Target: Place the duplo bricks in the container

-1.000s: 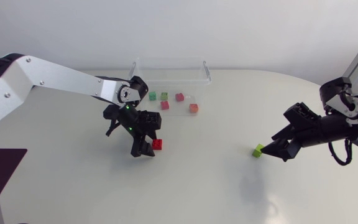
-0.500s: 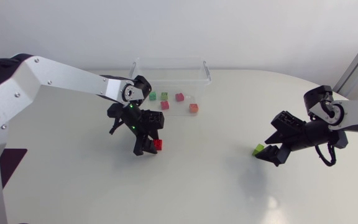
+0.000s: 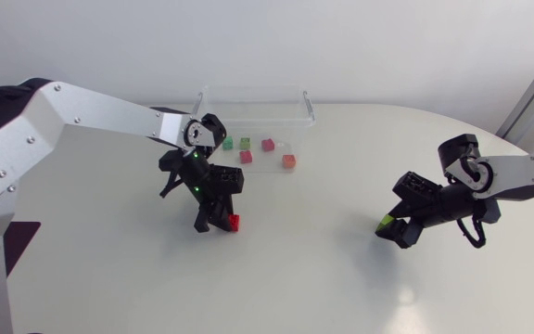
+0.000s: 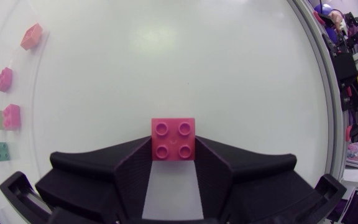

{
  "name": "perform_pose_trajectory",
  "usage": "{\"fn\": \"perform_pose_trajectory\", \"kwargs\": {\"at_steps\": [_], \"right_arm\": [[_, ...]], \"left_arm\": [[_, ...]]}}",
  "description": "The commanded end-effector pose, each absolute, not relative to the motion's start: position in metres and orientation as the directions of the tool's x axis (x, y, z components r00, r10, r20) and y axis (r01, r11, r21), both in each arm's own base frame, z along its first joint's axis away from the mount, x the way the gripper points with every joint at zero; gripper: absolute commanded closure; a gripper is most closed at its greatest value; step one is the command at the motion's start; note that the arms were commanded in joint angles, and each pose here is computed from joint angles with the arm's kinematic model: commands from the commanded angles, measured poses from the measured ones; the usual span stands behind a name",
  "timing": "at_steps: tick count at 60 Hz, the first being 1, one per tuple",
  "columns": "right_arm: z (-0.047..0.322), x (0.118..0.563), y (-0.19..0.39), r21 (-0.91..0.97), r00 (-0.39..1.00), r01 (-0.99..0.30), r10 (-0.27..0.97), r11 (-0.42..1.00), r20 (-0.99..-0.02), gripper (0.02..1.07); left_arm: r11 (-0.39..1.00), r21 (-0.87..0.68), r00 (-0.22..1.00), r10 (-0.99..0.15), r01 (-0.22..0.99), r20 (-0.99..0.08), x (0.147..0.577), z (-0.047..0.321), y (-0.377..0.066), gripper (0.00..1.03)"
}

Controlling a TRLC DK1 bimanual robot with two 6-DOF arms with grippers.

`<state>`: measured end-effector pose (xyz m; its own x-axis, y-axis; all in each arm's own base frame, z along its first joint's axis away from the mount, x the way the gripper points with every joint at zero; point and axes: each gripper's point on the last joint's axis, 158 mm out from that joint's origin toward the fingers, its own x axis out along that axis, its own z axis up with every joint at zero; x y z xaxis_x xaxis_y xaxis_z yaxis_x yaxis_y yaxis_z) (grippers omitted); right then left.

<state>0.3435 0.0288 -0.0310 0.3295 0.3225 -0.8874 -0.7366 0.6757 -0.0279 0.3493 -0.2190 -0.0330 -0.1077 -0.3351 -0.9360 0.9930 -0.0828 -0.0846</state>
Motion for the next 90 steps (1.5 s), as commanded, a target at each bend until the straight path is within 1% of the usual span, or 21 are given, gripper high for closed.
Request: {"fn": "perform_pose_trajectory", "kwargs": {"at_steps": [1,3,6,9,14,15,18,22,29,36,47,53,69,73,81,84,86,87,88,89,90], "right_arm": [[-0.046,0.337,0.031,-0.022,0.299,-0.758,0.318,0.651,-0.900,0.50],[-0.047,0.338,0.030,-0.023,0.299,-0.758,0.316,0.652,-0.900,0.58],[-0.047,0.339,0.030,-0.025,0.302,-0.759,0.318,0.650,-0.899,0.67],[-0.048,0.339,0.030,-0.026,0.302,-0.759,0.316,0.651,-0.899,0.68],[-0.050,0.338,0.031,-0.021,0.294,-0.760,0.315,0.649,-0.903,0.73],[-0.050,0.338,0.032,-0.021,0.293,-0.762,0.316,0.647,-0.903,0.75],[-0.051,0.336,0.033,-0.019,0.288,-0.767,0.317,0.641,-0.904,0.77],[-0.050,0.336,0.034,-0.019,0.287,-0.768,0.318,0.640,-0.904,0.80],[-0.043,0.334,0.034,-0.028,0.299,-0.765,0.317,0.643,-0.900,0.81],[-0.028,0.333,0.038,-0.047,0.322,-0.761,0.314,0.647,-0.893,0.81],[0.001,0.328,0.053,-0.080,0.353,-0.763,0.310,0.641,-0.883,0.81],[0.023,0.326,0.065,-0.105,0.378,-0.766,0.311,0.634,-0.872,0.81],[0.079,0.320,0.104,-0.128,0.409,-0.785,0.351,0.606,-0.842,0.81],[0.090,0.319,0.112,-0.141,0.420,-0.784,0.351,0.604,-0.837,0.81],[0.109,0.318,0.127,-0.149,0.432,-0.789,0.367,0.596,-0.824,0.81],[0.115,0.319,0.131,-0.152,0.438,-0.789,0.370,0.596,-0.819,0.81],[0.118,0.320,0.134,-0.155,0.442,-0.789,0.374,0.595,-0.815,0.81],[0.121,0.322,0.135,-0.159,0.448,-0.786,0.373,0.597,-0.812,0.81],[0.123,0.322,0.136,-0.160,0.450,-0.786,0.374,0.598,-0.811,0.81],[0.126,0.324,0.138,-0.164,0.455,-0.785,0.375,0.598,-0.808,0.81],[0.127,0.326,0.139,-0.167,0.459,-0.782,0.374,0.600,-0.806,0.81]], "left_arm": [[-0.106,-0.046,-0.082,-0.369,0.993,-0.926,0.358,-0.011,-0.221,0.75],[-0.103,-0.043,-0.079,-0.372,0.994,-0.925,0.358,-0.007,-0.220,0.75],[-0.099,-0.039,-0.075,-0.388,0.994,-0.919,0.358,0.002,-0.222,0.75],[-0.096,-0.031,-0.068,-0.400,0.995,-0.914,0.357,0.011,-0.223,0.75],[-0.089,-0.013,-0.050,-0.418,0.996,-0.907,0.358,0.026,-0.223,0.75],[-0.088,-0.011,-0.047,-0.420,0.996,-0.906,0.357,0.030,-0.223,0.75],[-0.088,-0.001,-0.039,-0.436,0.996,-0.899,0.356,0.042,-0.225,0.75],[-0.072,0.032,-0.005,-0.459,0.997,-0.889,0.359,0.060,-0.224,0.75],[-0.021,0.083,0.061,-0.512,0.996,-0.857,0.371,0.095,-0.223,0.75],[0.049,0.122,0.129,-0.563,0.991,-0.816,0.389,0.126,-0.219,0.75],[0.158,0.177,0.236,-0.598,0.972,-0.766,0.423,0.153,-0.213,0.74],[0.232,0.194,0.298,-0.608,0.953,-0.736,0.448,0.162,-0.210,0.74],[0.426,0.240,0.476,-0.628,0.872,-0.615,0.520,0.189,-0.207,0.74],[0.474,0.226,0.505,-0.621,0.851,-0.599,0.540,0.189,-0.201,0.73],[0.514,0.236,0.540,-0.593,0.825,-0.597,0.565,0.175,-0.199,0.72],[0.546,0.243,0.567,-0.565,0.802,-0.599,0.576,0.169,-0.195,0.68],[0.561,0.252,0.583,-0.553,0.789,-0.595,0.582,0.167,-0.194,0.62],[0.569,0.254,0.590,-0.545,0.782,-0.595,0.586,0.163,-0.194,0.55],[0.575,0.258,0.597,-0.539,0.777,-0.594,0.588,0.163,-0.193,0.51],[0.587,0.261,0.608,-0.530,0.766,-0.592,0.592,0.161,-0.192,0.40],[0.594,0.260,0.612,-0.525,0.761,-0.592,0.593,0.159,-0.192,0.33]]}}
